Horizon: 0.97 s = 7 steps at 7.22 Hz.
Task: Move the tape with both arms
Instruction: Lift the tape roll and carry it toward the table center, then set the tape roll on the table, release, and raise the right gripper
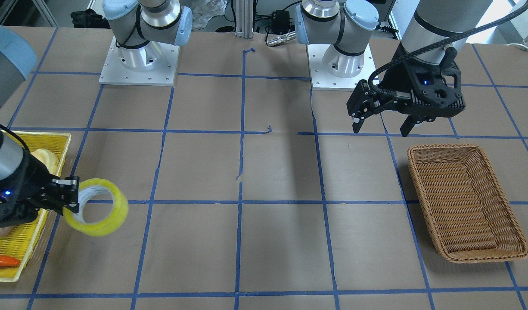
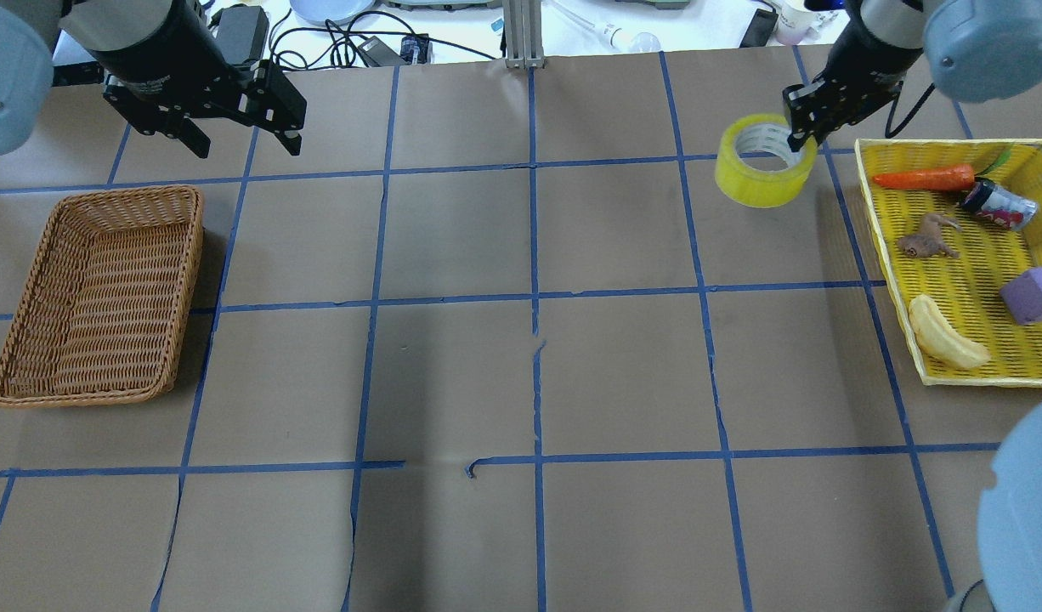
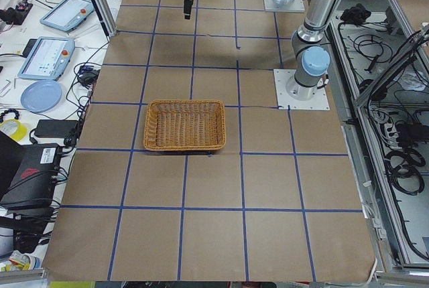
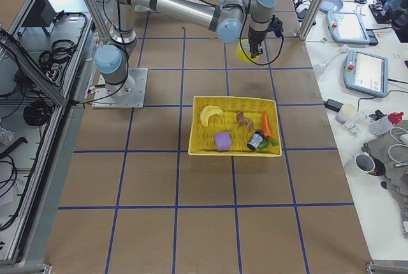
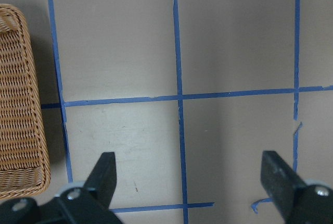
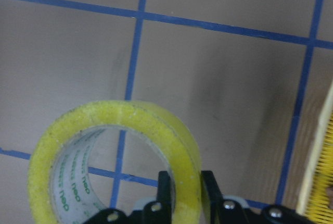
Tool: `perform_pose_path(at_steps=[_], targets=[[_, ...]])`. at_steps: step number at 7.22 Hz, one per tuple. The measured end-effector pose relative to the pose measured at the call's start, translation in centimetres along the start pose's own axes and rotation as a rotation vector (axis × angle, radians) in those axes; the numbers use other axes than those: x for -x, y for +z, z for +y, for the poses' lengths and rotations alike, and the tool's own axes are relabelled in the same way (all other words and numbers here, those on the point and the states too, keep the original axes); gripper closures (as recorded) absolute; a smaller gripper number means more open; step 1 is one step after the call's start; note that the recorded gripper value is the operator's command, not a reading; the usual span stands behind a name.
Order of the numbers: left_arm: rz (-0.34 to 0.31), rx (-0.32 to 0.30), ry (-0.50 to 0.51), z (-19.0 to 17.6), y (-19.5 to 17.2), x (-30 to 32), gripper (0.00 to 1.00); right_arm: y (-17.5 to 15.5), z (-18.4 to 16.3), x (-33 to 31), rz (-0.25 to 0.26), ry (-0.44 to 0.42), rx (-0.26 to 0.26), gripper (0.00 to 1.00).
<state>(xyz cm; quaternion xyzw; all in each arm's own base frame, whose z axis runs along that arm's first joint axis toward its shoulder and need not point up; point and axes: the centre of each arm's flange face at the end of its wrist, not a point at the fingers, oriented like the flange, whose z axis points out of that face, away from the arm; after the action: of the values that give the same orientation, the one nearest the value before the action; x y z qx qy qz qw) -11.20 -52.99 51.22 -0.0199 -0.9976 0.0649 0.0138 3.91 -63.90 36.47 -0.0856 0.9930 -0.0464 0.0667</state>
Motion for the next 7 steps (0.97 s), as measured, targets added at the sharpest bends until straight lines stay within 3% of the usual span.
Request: perform_pose_path(at_steps=[3,5,7], targets=[[0.000,0.000,0.000,0.0,0.0,0.0,0.00,7.6,-1.8,11.6,-0.048,0.131,-0.107,1.00],[0.000,0.000,-0.001,0.0,0.0,0.1,0.00,11.5,-3.9,16.4,-0.065,0.173,-0.173,1.00],[-0.001,0.001,-0.002,0.0,0.0,0.1,0.00,14.4,-5.0,20.1,-0.023,0.180,-0.176,1.00]])
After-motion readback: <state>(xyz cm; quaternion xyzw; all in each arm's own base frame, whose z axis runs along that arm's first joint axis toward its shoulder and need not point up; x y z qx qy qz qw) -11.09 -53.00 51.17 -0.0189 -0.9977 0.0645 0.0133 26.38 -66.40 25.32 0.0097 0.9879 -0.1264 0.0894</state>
